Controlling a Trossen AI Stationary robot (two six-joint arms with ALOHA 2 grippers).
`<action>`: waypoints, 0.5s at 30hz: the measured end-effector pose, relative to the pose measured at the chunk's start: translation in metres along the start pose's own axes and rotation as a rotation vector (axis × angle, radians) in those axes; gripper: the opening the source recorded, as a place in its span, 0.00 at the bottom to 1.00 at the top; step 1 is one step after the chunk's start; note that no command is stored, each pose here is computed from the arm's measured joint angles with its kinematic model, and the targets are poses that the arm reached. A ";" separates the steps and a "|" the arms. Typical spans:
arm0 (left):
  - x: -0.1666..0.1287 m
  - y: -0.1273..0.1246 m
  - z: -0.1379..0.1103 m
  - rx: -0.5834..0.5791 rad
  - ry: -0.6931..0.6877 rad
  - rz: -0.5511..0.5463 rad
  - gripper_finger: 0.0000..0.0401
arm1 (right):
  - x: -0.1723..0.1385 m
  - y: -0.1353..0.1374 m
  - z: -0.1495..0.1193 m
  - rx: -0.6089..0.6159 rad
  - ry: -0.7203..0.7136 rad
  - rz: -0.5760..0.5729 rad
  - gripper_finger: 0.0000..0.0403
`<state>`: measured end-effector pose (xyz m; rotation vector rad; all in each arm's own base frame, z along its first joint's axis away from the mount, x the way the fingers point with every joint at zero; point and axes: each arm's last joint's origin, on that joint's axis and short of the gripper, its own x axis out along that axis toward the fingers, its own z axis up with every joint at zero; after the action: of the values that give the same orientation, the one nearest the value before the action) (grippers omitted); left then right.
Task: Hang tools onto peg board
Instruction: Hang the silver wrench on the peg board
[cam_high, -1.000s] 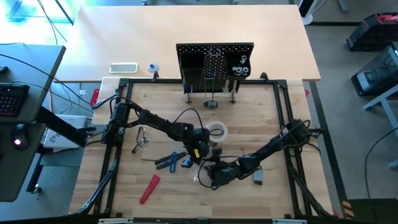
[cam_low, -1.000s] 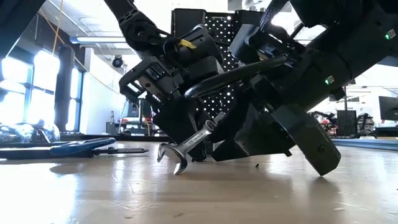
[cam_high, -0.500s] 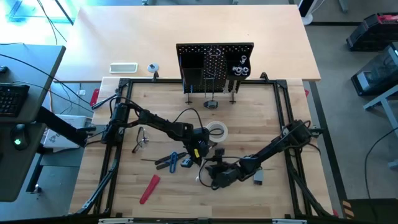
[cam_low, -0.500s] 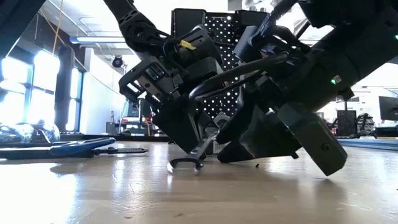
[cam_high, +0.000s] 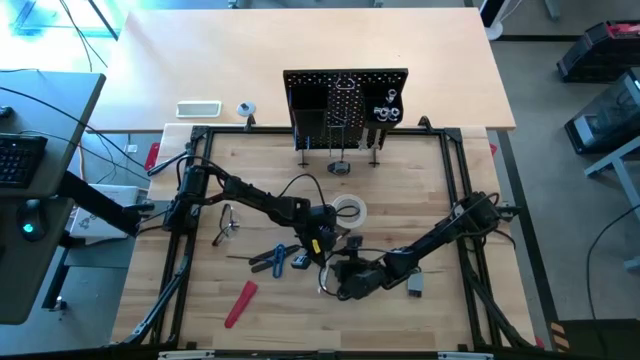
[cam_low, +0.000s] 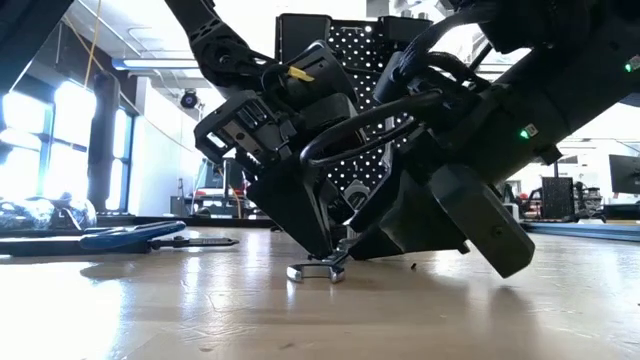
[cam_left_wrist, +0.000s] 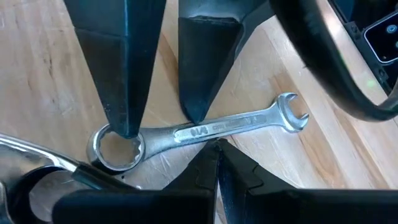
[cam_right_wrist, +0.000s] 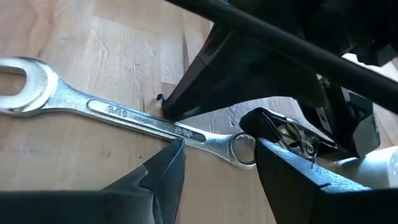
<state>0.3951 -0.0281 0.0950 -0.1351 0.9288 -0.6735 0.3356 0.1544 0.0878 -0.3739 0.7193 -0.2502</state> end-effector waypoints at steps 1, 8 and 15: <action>0.000 0.000 0.000 -0.001 0.002 0.002 0.00 | 0.000 0.000 0.000 -0.009 0.001 0.003 0.48; -0.014 0.011 -0.005 -0.085 0.037 0.032 0.00 | -0.002 0.004 0.002 0.009 -0.001 0.031 0.48; -0.018 0.014 0.001 -0.062 -0.017 0.080 0.00 | -0.002 0.009 0.016 -0.015 -0.024 0.122 0.48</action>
<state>0.3952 -0.0065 0.1027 -0.1578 0.9341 -0.5690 0.3454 0.1668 0.0967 -0.3458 0.7182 -0.1252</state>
